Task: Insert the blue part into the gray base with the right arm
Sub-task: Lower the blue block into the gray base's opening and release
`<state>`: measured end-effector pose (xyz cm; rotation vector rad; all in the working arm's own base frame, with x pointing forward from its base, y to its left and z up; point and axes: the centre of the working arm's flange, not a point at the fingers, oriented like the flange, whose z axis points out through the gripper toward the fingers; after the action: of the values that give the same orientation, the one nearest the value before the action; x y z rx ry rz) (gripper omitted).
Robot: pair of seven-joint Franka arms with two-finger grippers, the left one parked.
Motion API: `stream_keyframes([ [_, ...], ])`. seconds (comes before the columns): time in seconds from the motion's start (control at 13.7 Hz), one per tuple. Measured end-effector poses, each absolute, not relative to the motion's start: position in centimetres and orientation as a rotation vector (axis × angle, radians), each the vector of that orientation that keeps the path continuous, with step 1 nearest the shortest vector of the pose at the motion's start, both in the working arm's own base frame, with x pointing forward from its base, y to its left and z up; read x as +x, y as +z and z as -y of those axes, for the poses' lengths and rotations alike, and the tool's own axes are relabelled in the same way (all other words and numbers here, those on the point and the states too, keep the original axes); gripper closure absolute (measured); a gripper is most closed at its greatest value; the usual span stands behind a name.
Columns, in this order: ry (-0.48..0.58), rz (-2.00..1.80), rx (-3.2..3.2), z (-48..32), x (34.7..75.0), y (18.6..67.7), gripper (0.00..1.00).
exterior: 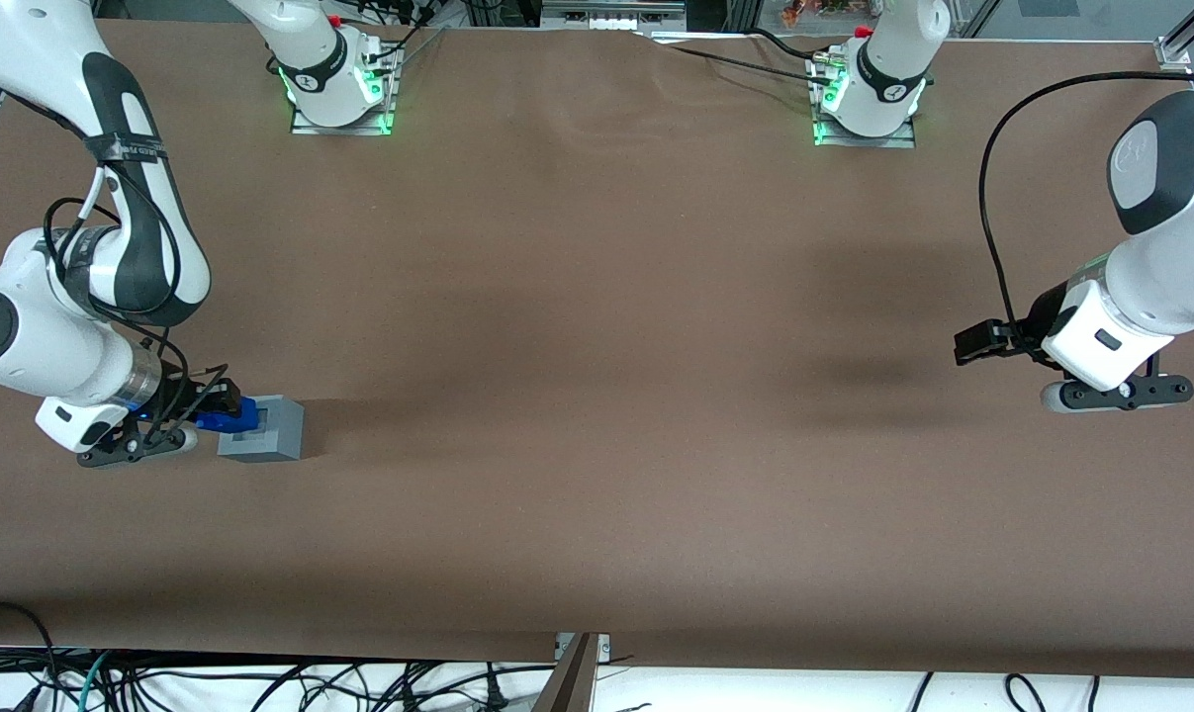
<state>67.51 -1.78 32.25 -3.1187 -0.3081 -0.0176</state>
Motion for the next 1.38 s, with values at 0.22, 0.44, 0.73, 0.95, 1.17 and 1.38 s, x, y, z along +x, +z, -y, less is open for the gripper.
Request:
stream_keyframes([
  [0.22,-0.018,0.236,-3.125,1.8,67.5,32.2,0.50],
  [0.44,-0.017,0.202,-3.127,1.8,67.5,32.1,0.50],
  [0.73,-0.014,0.147,-3.129,1.7,67.7,31.5,0.50],
  [0.95,-0.015,0.131,-3.128,1.4,67.7,31.4,0.50],
  [1.17,-0.008,0.120,-3.127,1.3,67.7,31.0,0.50],
  [1.38,-0.020,0.118,-3.127,1.3,67.9,31.0,0.50],
])
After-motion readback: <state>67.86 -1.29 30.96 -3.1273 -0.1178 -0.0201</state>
